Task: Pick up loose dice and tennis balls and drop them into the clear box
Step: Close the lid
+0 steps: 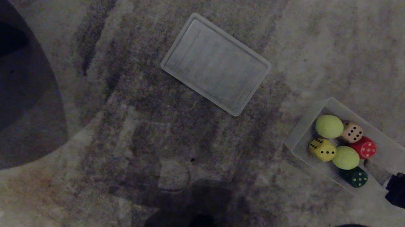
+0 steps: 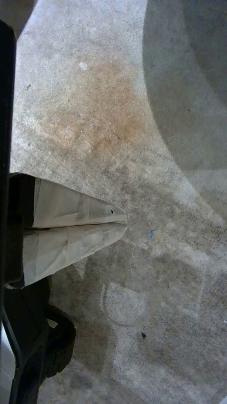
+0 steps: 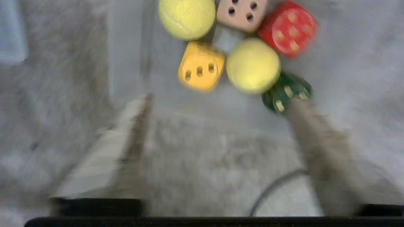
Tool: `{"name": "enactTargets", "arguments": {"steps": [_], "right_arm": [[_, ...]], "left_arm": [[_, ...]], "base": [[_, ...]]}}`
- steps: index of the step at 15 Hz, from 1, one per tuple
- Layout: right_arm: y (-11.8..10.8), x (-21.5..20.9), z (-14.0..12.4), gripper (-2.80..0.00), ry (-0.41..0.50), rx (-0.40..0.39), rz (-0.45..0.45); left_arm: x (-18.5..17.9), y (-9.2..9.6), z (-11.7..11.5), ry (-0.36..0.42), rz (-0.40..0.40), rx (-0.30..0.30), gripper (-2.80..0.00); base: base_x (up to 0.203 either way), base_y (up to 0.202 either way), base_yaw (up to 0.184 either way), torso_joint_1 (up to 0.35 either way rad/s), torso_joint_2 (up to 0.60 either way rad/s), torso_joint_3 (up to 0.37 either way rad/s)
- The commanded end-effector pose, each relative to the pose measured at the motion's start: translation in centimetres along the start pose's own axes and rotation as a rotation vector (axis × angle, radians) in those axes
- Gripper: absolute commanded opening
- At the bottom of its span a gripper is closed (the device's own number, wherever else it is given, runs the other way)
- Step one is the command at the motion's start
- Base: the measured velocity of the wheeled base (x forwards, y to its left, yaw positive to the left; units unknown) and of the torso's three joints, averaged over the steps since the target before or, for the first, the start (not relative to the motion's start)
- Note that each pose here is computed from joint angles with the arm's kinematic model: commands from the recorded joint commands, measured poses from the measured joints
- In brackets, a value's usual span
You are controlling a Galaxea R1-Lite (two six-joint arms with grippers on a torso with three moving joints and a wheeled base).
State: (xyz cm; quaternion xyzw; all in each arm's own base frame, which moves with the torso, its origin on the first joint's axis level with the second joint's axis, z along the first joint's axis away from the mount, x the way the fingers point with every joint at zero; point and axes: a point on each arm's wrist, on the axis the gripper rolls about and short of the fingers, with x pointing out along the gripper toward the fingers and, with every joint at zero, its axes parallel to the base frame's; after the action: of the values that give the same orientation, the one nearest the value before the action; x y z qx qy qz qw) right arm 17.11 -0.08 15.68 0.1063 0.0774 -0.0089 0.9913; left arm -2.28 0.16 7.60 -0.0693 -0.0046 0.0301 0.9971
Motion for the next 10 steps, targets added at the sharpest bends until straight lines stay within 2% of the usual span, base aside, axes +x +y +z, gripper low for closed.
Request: {"name": "enactTargets", "arguments": {"steps": [1, 7, 9, 10], "right_arm": [[0.1, -6.4, 0.3, -2.8, -0.08, -0.011, 0.014], [-1.4, -15.8, -6.7, -2.8, 0.127, -0.072, -0.04], [-1.8, -17.5, -8.7, -2.8, 0.125, -0.107, -0.032], [-2.0, -18.1, -9.4, -2.8, 0.087, -0.129, -0.018]], "left_arm": [[0.0, 0.0, 0.0, 0.002, 0.001, -0.001, -2.8], [0.0, 0.0, 0.0, 0.001, 0.001, -0.001, -2.8], [0.0, 0.0, 0.0, 0.002, 0.001, -0.001, -2.8], [0.0, 0.0, 0.0, 0.001, 0.001, -0.001, -2.8]], "base": [[0.0, 0.0, 0.0, 0.0, 0.0, 0.0], [0.0, 0.0, 0.0, 0.0, 0.0, 0.0], [0.0, 0.0, 0.0, 0.0, 0.0, 0.0], [0.0, 0.0, 0.0, 0.0, 0.0, 0.0]]}}
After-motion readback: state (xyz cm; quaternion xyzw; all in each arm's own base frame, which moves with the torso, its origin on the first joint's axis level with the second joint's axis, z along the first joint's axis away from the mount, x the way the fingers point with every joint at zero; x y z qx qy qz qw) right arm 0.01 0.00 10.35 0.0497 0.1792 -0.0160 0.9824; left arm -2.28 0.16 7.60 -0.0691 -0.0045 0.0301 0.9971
